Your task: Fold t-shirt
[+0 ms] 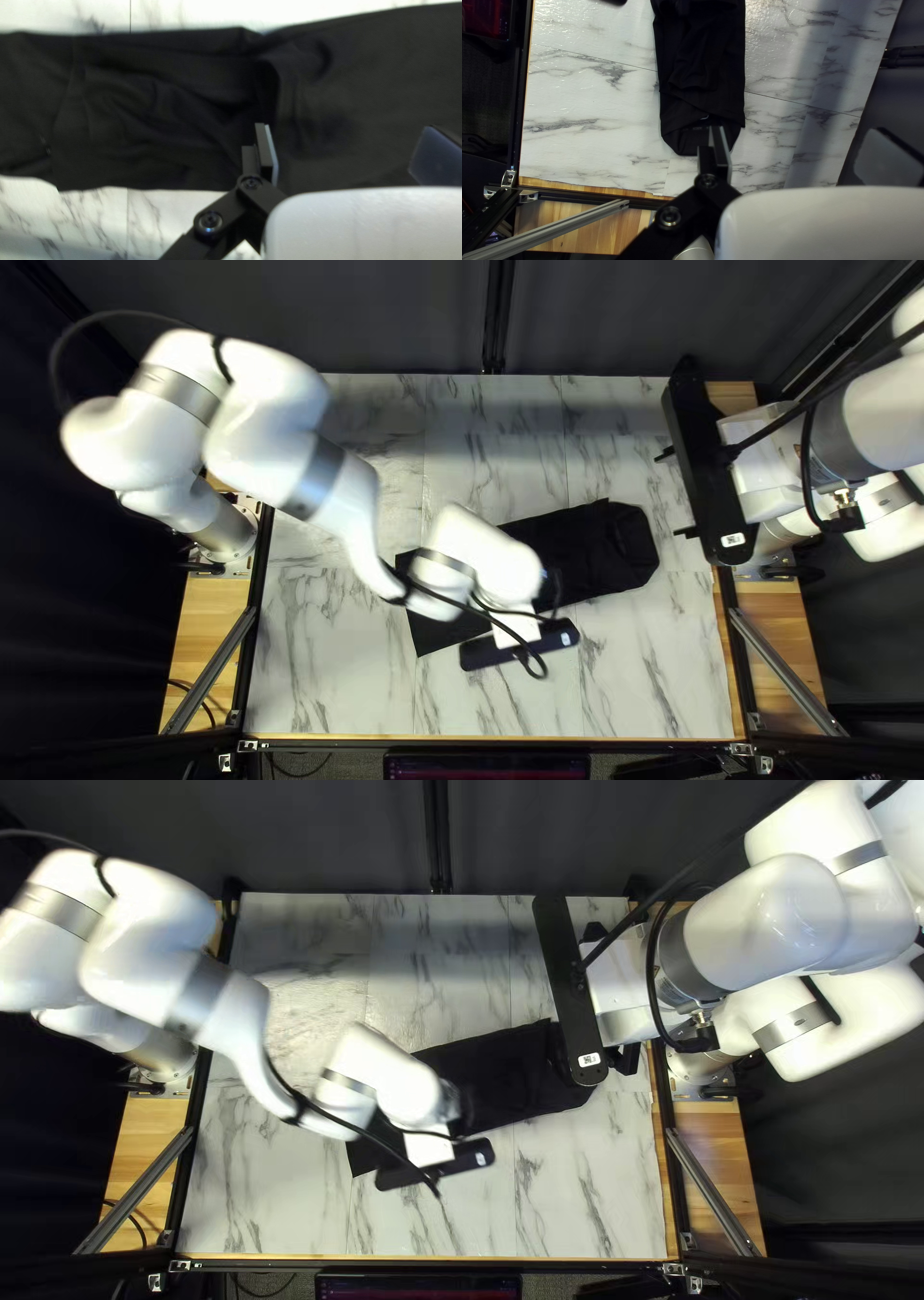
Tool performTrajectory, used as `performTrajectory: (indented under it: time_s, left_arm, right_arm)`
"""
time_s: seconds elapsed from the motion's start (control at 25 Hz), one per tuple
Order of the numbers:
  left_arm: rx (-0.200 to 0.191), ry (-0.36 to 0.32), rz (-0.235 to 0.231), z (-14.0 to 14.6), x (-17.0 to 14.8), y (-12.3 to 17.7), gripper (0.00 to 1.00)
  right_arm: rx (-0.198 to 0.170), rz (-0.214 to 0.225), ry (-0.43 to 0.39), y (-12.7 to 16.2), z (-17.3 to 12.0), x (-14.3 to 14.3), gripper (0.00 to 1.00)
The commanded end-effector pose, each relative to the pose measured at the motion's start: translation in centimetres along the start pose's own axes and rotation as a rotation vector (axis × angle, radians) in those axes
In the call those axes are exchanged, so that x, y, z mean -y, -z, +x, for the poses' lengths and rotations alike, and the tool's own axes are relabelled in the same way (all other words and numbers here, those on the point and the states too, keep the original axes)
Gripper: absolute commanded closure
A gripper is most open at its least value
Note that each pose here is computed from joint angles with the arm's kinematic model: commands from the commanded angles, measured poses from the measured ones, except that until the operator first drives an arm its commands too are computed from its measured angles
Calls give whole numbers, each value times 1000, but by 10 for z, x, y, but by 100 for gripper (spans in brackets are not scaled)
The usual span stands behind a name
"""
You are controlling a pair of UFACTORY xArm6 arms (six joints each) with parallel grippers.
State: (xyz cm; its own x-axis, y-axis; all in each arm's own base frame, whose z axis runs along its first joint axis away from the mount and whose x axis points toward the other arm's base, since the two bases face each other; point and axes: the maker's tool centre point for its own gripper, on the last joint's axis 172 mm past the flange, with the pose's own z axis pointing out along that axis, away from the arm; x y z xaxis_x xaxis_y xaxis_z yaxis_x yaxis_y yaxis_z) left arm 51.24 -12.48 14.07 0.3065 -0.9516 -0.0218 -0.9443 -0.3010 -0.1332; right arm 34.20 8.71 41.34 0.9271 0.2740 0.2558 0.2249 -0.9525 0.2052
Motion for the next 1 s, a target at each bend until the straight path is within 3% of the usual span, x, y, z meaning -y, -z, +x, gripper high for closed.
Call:
performTrajectory:
  time_s: [0.04, 0.2, 0.36, 0.48, 0.6, 0.72, 1.0]
  left_arm:
    - [-86, 151, 126, -51, -25, 64, 0]
    - [-83, 227, 203, -95, -46, 118, 0]
    - [-64, 310, 303, -141, -76, 191, 0]
    - [-55, 388, 333, -167, -90, 229, 0]
    - [-53, 476, 327, -187, -97, 256, 0]
    - [-64, 567, 268, -195, -100, 264, 0]
    - [-64, 567, 268, -195, -100, 264, 0]
  right_arm:
    - [0, 0, 0, 0, 0, 0, 0]
    - [0, 0, 0, 0, 0, 0, 0]
    - [0, 0, 0, 0, 0, 0, 0]
    - [0, 0, 0, 0, 0, 0, 0]
    - [0, 0, 0, 0, 0, 0, 0]
    - [0, 0, 0, 0, 0, 0, 0]
    - [0, 0, 0, 0, 0, 0, 0]
